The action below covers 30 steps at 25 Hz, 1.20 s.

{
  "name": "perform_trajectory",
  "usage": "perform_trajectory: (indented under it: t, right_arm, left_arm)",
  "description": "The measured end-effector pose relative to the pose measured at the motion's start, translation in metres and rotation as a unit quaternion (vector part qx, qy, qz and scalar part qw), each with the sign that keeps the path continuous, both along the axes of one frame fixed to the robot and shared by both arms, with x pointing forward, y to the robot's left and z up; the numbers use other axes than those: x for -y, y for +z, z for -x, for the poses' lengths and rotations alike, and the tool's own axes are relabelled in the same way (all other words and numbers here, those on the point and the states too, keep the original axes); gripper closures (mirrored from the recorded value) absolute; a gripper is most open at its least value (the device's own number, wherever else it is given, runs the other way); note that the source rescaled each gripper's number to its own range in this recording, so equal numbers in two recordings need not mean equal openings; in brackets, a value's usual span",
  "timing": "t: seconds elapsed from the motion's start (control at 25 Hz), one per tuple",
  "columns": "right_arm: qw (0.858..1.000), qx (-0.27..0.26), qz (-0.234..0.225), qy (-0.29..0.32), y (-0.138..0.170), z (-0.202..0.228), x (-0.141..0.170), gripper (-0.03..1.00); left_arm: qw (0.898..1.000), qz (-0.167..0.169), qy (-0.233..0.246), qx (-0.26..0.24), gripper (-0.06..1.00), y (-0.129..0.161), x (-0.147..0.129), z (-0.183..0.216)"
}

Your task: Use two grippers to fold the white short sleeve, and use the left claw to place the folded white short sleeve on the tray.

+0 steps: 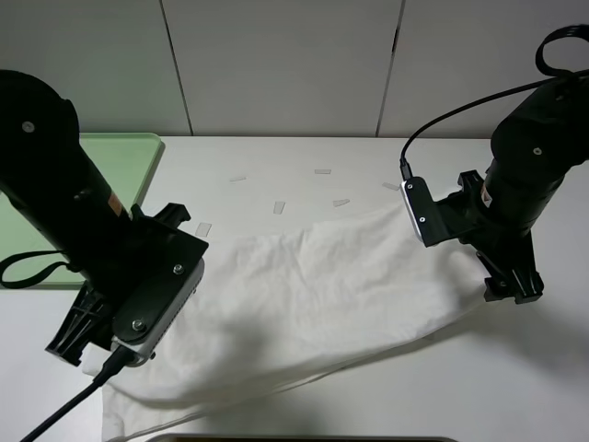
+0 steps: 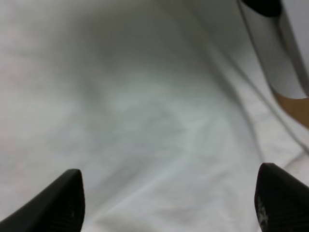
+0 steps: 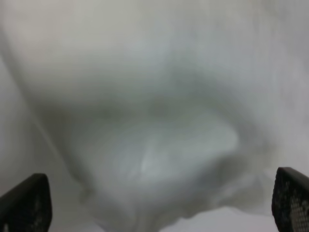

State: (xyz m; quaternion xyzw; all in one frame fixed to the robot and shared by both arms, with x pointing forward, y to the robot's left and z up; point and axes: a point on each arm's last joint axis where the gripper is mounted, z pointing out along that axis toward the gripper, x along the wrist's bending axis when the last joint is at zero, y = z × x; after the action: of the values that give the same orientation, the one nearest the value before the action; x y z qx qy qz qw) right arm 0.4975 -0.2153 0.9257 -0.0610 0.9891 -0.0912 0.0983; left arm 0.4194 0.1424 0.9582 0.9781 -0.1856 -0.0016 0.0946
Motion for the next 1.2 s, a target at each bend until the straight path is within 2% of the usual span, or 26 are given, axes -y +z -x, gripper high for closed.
perform_trajectory:
  t: [0.2,0.28,0.36,0.44,0.56,0.68,0.8,0.88,0.92,0.96,1.0,1.16,1.2]
  right_arm:
    - [0.999,0.037,0.024,-0.006,0.006,-0.004,0.005,-0.03]
    - [0.996,0.081,0.024,-0.022,0.018,-0.008,0.007,-0.03]
    - [0.995,0.098,0.015,-0.028,0.023,-0.01,0.007,-0.03]
    - [0.991,0.129,-0.01,-0.045,0.034,-0.009,0.006,-0.03]
    - [0.987,0.154,-0.019,-0.05,0.047,-0.008,0.007,-0.03]
    - [0.979,0.194,-0.036,-0.058,0.066,-0.004,0.009,-0.03]
    - [0.963,0.246,-0.079,-0.081,0.09,0.003,0.01,-0.03]
    - [0.947,0.283,-0.115,-0.097,0.108,0.009,0.012,-0.03]
    - [0.947,0.283,-0.115,-0.097,0.108,0.009,0.012,-0.03]
    - [0.939,0.299,-0.13,-0.105,0.117,0.013,0.013,-0.03]
    - [0.926,0.325,-0.154,-0.116,0.13,0.02,0.015,-0.03]
    - [0.899,0.369,-0.195,-0.134,0.156,0.036,0.021,-0.03]
    - [0.888,0.383,-0.21,-0.14,0.164,0.042,0.023,-0.03]
  left_arm:
    - [0.998,0.008,0.027,0.058,0.22,0.003,0.0,-0.01]
    - [0.994,0.023,0.046,0.099,0.22,0.009,0.001,-0.016]
    - [0.987,0.042,0.066,0.137,0.22,0.018,0.0,-0.019]
    - [0.976,0.07,0.084,0.188,0.22,0.032,0.0,-0.024]
    - [0.956,0.118,0.107,0.248,0.22,0.055,-0.003,-0.024]
    - [0.94,0.152,0.113,0.284,0.22,0.073,-0.006,-0.021]
    - [0.923,0.184,0.116,0.316,0.22,0.094,-0.012,-0.013]
    - [0.914,0.201,0.118,0.332,0.22,0.105,-0.017,-0.006]
    - [0.91,0.208,0.119,0.339,0.22,0.11,-0.019,-0.004]
    - [0.906,0.214,0.12,0.344,0.2,0.114,-0.021,-0.001]
    - [0.894,0.233,0.122,0.362,0.14,0.127,-0.027,0.007]
    - [0.875,0.263,0.13,0.385,0.0,0.145,-0.038,0.02]
    - [0.87,0.272,0.135,0.389,-0.02,0.149,-0.04,0.024]
